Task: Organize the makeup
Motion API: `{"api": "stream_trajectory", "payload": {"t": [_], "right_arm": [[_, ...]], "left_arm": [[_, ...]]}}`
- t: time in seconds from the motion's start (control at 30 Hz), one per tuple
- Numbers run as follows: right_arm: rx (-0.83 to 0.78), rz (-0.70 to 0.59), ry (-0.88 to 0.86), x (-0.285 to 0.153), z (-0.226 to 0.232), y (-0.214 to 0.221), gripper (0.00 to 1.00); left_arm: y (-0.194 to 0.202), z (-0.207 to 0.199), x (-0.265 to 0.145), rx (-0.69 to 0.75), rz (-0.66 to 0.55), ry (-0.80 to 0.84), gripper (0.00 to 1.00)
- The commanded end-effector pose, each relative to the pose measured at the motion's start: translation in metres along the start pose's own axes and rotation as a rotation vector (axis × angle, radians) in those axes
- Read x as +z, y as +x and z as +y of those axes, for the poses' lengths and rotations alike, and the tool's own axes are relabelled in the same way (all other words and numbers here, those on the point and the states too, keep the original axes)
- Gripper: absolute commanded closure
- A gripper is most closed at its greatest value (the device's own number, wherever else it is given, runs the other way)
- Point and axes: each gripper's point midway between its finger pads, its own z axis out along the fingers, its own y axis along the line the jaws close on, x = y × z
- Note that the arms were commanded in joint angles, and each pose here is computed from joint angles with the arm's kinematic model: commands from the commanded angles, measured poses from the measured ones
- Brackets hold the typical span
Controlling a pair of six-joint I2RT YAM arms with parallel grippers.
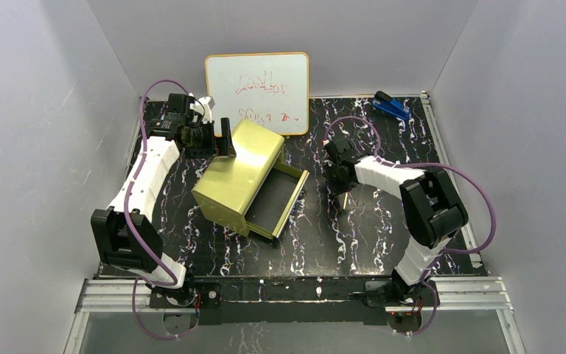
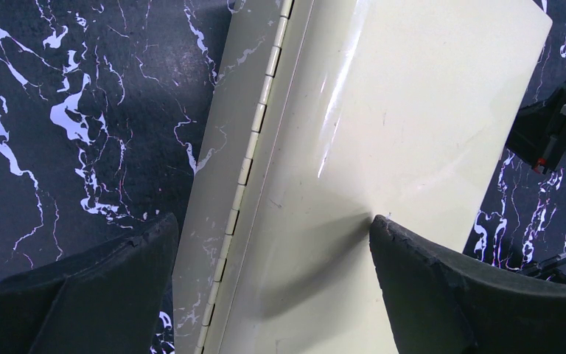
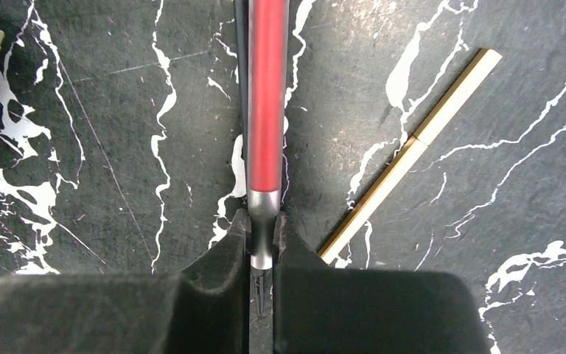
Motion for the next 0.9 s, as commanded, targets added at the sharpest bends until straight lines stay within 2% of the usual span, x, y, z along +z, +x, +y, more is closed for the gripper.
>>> {"api": "stream_trajectory", "payload": {"t": [0.0, 0.27, 0.4, 0.7, 0.87], "right_arm": [[-0.007, -0.092, 0.028, -0.03, -0.004, -0.034, 0.99], [0.025, -0.208, -0.058, -0.104, 0.02, -0.065, 0.99], [0.069, -0.164, -0.179, -0.137, 0.051, -0.054, 0.99], [0.377, 0.033, -0.515, -0.19, 0.121, -0.024, 0.99], [0.552, -0.026, -0.677, -0.209, 0.148, -0.039, 0.99]], "left_arm": [[0.022, 0.025, 0.002, 0.016, 0.082, -0.112, 0.02], [0.02, 0.025, 0.002, 0.016, 0.081, -0.113, 0.02], [0.02, 0.025, 0.003, 0.015, 0.084, -0.111, 0.02], [0.019, 0.024, 0.001, 0.012, 0.077, -0.112, 0.01], [0.02, 0.024, -0.002, 0.012, 0.067, -0.112, 0.02]]}}
